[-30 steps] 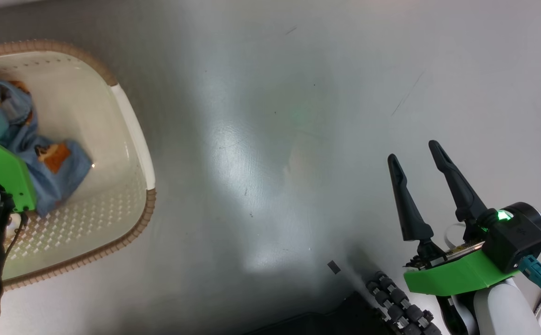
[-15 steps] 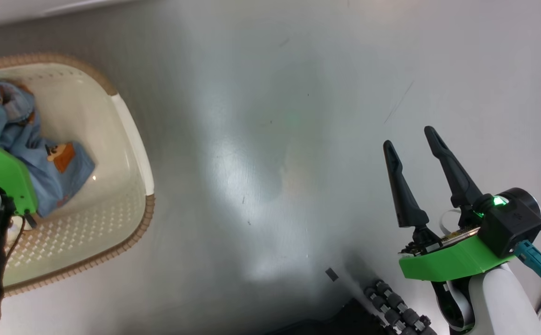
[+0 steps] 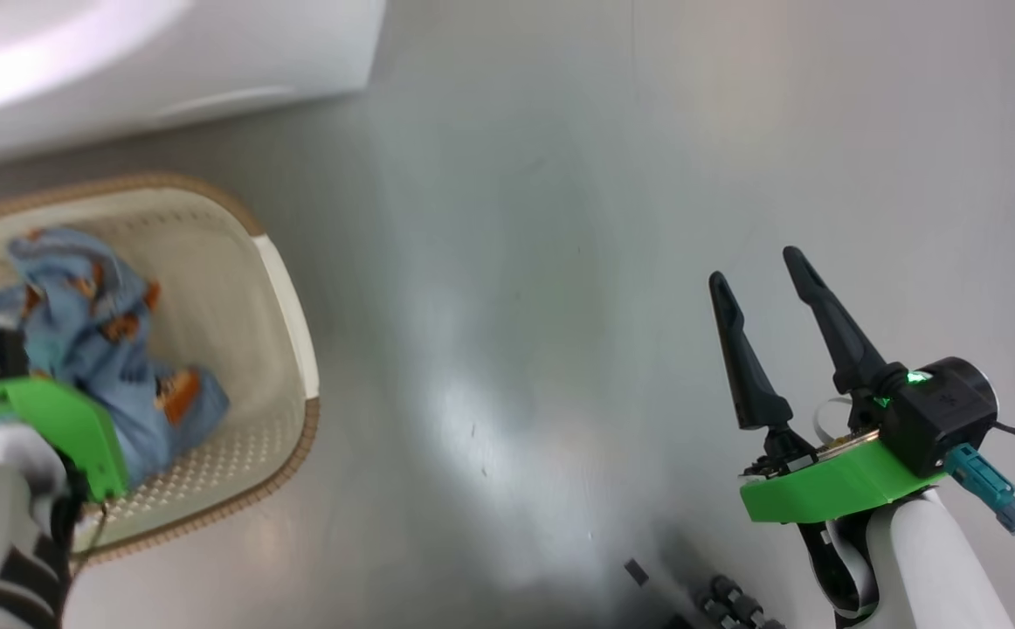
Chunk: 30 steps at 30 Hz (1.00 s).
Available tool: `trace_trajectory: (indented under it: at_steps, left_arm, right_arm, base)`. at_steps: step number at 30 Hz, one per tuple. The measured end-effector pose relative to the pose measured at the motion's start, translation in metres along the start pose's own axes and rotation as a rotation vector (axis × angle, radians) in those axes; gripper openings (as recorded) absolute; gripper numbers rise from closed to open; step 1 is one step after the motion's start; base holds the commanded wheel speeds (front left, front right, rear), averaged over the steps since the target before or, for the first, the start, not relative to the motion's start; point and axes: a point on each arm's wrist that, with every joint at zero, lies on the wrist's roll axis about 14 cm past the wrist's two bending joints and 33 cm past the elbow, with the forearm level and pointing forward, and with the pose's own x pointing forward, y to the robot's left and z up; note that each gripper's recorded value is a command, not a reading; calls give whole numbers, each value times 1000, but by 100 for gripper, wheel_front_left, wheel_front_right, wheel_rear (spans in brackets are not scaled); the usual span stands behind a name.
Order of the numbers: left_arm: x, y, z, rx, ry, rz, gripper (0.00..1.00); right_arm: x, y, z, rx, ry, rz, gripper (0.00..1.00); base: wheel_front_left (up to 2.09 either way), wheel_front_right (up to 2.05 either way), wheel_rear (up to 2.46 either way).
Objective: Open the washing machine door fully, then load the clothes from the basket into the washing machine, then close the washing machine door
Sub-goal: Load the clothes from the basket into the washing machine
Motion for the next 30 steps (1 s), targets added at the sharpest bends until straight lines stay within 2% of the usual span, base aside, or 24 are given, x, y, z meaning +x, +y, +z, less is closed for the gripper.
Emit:
trace_trajectory:
  at_steps: [13,30]
  left_arm:
    - [-62,-13,7,14,-158,-29,0]
    - [-157,-10,43,17,-478,-14,0]
  right_arm:
    - [-14,14,51,16,-125,36,100]
    - [-52,36,104,38,-244,93,100]
  base:
    - [0,0,0]
    - [0,0,0]
